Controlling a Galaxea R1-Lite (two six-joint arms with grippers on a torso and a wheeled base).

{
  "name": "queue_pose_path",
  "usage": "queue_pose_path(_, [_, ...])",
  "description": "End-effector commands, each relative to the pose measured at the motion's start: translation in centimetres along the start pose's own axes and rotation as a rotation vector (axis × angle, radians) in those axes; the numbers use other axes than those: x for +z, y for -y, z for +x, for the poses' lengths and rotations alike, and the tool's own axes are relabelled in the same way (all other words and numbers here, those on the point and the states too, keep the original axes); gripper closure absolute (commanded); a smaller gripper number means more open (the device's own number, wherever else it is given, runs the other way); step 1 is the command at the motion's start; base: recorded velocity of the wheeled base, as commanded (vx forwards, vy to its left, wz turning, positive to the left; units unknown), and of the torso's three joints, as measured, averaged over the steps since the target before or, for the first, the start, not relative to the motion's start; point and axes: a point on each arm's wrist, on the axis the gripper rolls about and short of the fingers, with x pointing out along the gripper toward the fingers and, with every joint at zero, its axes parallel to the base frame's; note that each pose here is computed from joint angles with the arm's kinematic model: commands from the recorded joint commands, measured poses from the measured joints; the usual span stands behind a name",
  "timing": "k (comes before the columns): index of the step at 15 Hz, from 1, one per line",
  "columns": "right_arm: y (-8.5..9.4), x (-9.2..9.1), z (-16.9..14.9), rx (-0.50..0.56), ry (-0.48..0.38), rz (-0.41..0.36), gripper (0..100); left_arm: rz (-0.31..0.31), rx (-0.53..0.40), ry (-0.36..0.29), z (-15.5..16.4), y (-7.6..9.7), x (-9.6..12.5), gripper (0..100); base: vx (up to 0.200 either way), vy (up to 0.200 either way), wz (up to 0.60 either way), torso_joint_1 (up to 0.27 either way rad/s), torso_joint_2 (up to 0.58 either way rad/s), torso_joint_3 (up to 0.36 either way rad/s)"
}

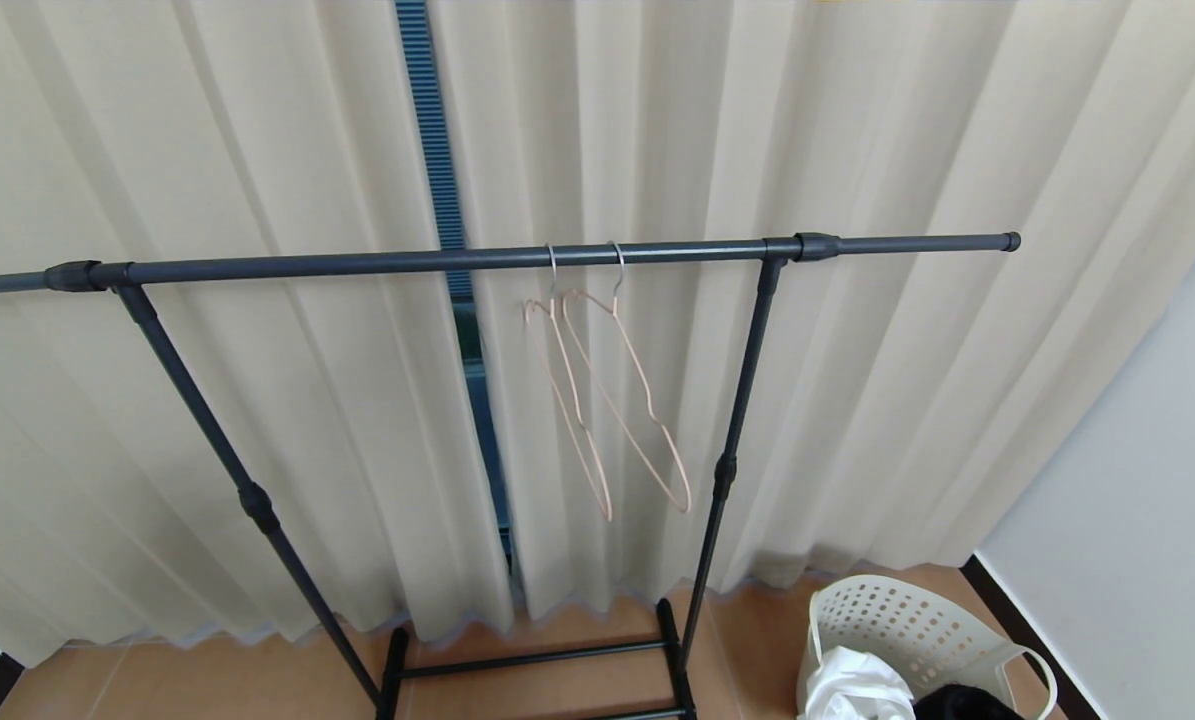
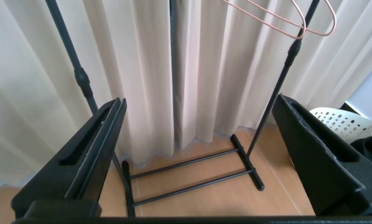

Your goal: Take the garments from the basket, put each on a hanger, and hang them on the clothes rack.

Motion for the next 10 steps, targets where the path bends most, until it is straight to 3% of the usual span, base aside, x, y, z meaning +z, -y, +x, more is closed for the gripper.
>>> queue_pose_path(1, [0.0,0.03,0.0,0.0,-0.001,-0.001,0,0.003,-0.003,-0.001,0.0,0.0,0.0,0,0.0,0.0,0.0,0.0,0.0,0.0])
queue_pose_path(6, [0.0,0.05,0.0,0.0,0.0,0.004,0,0.001,-0.005,-0.001,0.0,0.0,0.0,0,0.0,0.0,0.0,0.0,0.0,0.0])
queue_pose_path(10, [0.0,0.03,0.0,0.0,-0.001,0.004,0,0.001,-0.005,-0.001,0.0,0.0,0.0,0,0.0,0.0,0.0,-0.126,0.28,0.154])
